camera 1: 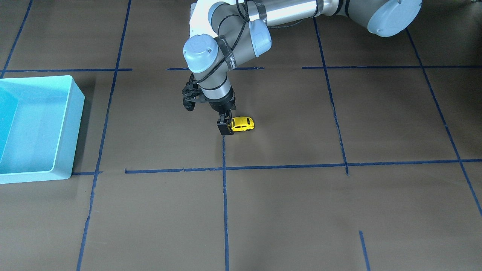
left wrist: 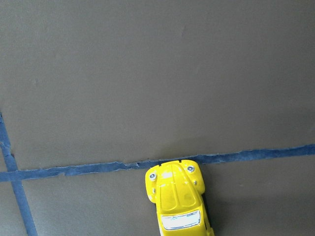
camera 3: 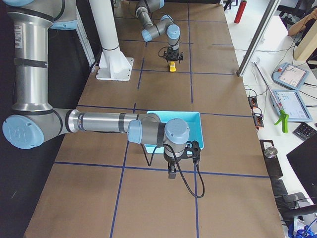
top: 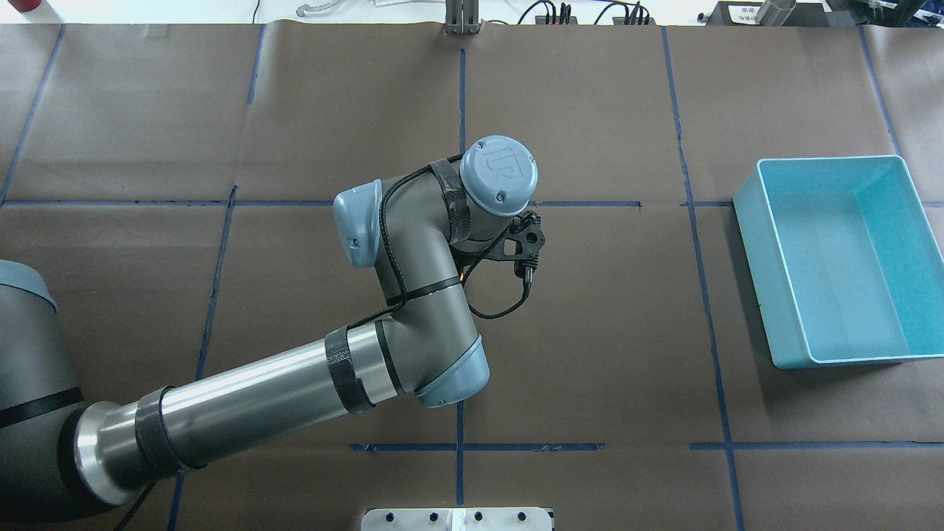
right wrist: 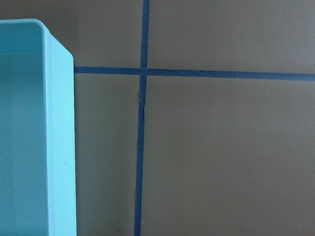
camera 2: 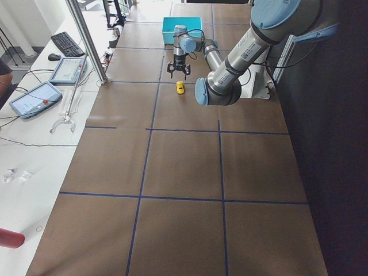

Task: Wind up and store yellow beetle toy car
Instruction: 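Lower the left gripper over the car and grip its body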

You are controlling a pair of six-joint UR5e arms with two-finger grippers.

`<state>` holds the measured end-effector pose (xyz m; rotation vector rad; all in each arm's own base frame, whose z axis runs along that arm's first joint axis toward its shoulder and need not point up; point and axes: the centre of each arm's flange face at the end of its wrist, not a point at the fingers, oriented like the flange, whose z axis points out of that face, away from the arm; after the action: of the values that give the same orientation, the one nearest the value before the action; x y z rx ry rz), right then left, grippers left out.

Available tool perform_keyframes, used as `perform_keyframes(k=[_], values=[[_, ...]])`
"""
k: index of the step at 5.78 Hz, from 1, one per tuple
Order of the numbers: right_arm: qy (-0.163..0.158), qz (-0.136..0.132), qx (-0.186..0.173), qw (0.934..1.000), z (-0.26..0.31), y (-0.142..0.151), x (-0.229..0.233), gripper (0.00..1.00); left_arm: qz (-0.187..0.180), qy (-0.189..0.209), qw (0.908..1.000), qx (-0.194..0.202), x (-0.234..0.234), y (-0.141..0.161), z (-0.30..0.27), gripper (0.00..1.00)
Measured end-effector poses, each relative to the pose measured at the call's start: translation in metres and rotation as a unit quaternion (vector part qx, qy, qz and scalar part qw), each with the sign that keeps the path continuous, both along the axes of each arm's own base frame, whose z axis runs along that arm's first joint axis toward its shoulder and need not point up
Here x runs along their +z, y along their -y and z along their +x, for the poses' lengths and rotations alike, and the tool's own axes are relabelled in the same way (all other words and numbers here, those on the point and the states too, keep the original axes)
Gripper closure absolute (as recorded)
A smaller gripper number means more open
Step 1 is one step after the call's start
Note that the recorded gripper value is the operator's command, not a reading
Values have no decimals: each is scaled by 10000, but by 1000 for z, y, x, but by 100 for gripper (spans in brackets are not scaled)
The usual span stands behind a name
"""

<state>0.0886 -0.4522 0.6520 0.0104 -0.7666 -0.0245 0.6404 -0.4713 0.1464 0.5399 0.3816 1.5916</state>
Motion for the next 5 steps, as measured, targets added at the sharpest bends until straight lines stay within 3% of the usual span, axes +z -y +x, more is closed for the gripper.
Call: perform_keyframes(k=[4,5], values=[[0,0,4,10000,0,1,0,0,-351,-209,9991,-106,29,2,20,0],[0,1,4,10000,0,1,0,0,-408,-224,9989,-114,32,0,23,45]])
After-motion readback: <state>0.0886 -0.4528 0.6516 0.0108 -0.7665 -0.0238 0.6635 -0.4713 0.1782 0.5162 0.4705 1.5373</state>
